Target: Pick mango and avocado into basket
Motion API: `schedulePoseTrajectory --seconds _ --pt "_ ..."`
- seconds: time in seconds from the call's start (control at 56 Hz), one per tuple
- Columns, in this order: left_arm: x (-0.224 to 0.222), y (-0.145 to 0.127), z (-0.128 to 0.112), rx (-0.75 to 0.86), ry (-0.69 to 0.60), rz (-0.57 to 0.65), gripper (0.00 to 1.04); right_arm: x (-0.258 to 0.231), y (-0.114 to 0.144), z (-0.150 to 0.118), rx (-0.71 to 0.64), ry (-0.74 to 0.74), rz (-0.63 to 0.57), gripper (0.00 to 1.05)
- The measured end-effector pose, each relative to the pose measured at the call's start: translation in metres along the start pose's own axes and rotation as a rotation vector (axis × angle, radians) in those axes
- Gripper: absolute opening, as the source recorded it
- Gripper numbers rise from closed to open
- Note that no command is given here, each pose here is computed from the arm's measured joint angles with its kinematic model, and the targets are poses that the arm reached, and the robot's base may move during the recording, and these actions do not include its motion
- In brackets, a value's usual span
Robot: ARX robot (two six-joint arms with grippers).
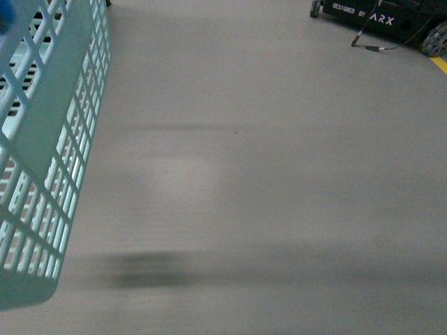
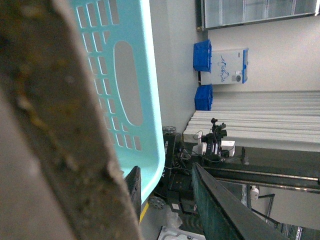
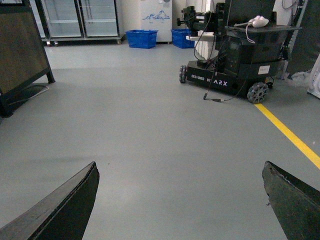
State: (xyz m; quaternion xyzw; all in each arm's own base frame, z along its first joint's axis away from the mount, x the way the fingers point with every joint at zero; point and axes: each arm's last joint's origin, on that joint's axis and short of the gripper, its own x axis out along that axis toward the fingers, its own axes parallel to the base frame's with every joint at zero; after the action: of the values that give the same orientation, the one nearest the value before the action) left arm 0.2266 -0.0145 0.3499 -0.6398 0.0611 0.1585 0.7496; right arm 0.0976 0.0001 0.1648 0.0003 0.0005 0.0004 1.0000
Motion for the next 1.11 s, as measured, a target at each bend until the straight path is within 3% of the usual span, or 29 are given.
schedulePoseTrajectory --seconds 1.106 --pt "0.0009 0.0022 0.0002 0.012 -0.012 0.008 0.33 0.0000 0.0000 0.0000 0.000 0.000 0.000 0.97"
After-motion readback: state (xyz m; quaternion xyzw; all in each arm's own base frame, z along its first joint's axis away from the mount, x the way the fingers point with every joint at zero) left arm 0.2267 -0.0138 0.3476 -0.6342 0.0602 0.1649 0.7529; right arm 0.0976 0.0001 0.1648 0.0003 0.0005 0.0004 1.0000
